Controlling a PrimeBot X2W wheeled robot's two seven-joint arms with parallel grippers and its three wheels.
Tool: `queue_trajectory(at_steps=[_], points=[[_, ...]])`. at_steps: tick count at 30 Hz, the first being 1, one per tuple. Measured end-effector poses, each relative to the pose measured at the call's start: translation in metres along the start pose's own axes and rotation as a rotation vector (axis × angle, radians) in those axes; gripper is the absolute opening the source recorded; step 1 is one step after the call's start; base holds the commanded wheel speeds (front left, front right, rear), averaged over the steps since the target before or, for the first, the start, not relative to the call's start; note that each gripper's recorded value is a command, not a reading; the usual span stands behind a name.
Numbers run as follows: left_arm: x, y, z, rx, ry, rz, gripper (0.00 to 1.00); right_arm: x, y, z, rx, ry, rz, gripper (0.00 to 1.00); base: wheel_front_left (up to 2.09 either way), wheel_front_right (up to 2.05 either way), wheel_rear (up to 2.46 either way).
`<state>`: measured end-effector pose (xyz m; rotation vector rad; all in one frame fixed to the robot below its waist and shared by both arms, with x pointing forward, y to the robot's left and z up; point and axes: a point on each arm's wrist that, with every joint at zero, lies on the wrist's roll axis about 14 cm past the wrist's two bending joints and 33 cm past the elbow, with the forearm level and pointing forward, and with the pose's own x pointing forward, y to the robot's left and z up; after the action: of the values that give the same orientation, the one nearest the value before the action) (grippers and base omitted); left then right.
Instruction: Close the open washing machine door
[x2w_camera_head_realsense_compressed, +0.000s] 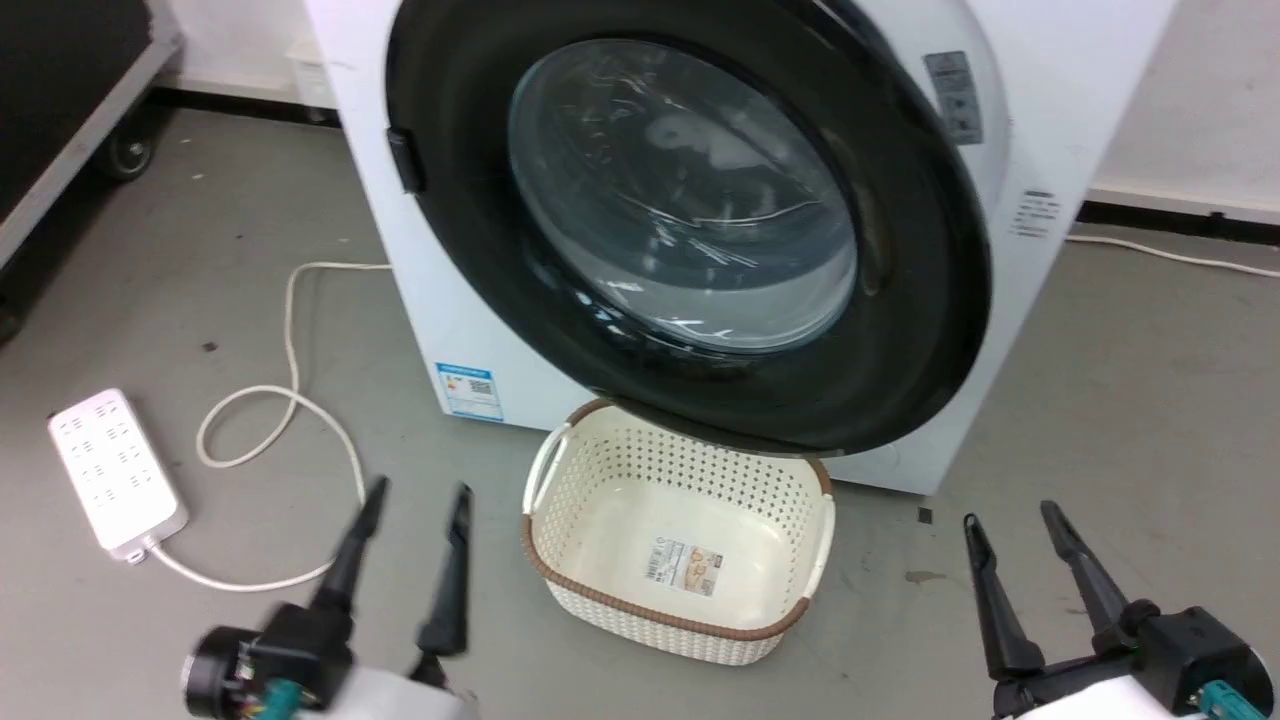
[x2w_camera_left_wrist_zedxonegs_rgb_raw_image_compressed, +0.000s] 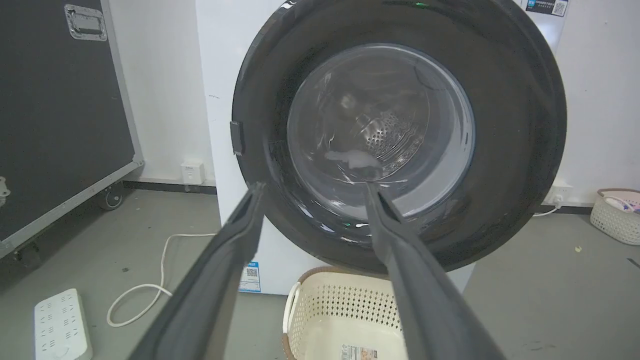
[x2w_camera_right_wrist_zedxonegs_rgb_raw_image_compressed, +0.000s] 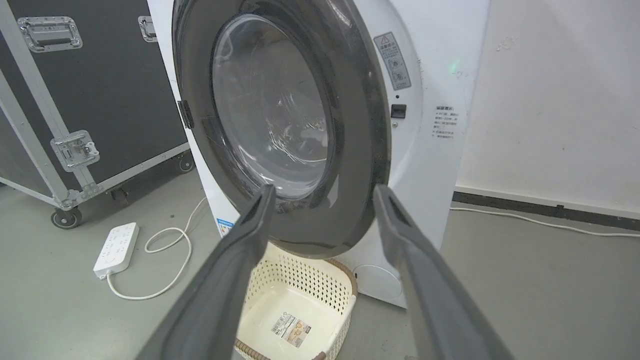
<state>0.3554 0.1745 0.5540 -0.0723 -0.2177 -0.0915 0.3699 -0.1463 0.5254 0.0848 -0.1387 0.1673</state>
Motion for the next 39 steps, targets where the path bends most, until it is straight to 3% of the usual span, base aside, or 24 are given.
queue_trajectory(at_steps=[4,5,6,8,16,22,34,39], points=[[-0.010,-0.010,-0.014,0.087,0.046,-0.031,1.00,0.004,0.012,-0.011,-0.011,0.033,0.041,0.99,0.00,0.00,0.00],[-0.011,-0.013,-0.018,0.107,0.060,-0.045,1.00,0.004,0.015,-0.016,-0.014,0.047,0.051,0.42,0.00,0.00,0.00],[-0.011,-0.016,-0.023,0.118,0.073,-0.056,1.00,0.005,0.018,-0.020,-0.014,0.059,0.060,0.00,0.00,0.00,0.00],[-0.011,-0.018,-0.029,0.125,0.090,-0.060,1.00,0.007,0.022,-0.025,-0.016,0.072,0.075,0.00,0.00,0.00,0.00],[0.028,-0.026,-0.049,0.123,0.115,-0.082,1.00,0.085,0.031,-0.023,-0.136,0.047,0.255,0.00,0.00,0.00,0.00],[0.046,-0.027,-0.070,0.119,0.153,-0.086,1.00,0.140,0.020,-0.041,-0.164,0.102,0.300,0.00,0.00,0.00,0.00],[0.050,-0.012,-0.096,0.127,0.217,-0.042,1.00,0.227,-0.018,-0.064,-0.145,0.180,0.226,0.00,0.00,0.00,0.00],[0.053,-0.009,-0.100,0.130,0.225,-0.028,1.00,0.257,-0.043,-0.060,-0.086,0.184,0.123,0.00,0.00,0.00,0.00]])
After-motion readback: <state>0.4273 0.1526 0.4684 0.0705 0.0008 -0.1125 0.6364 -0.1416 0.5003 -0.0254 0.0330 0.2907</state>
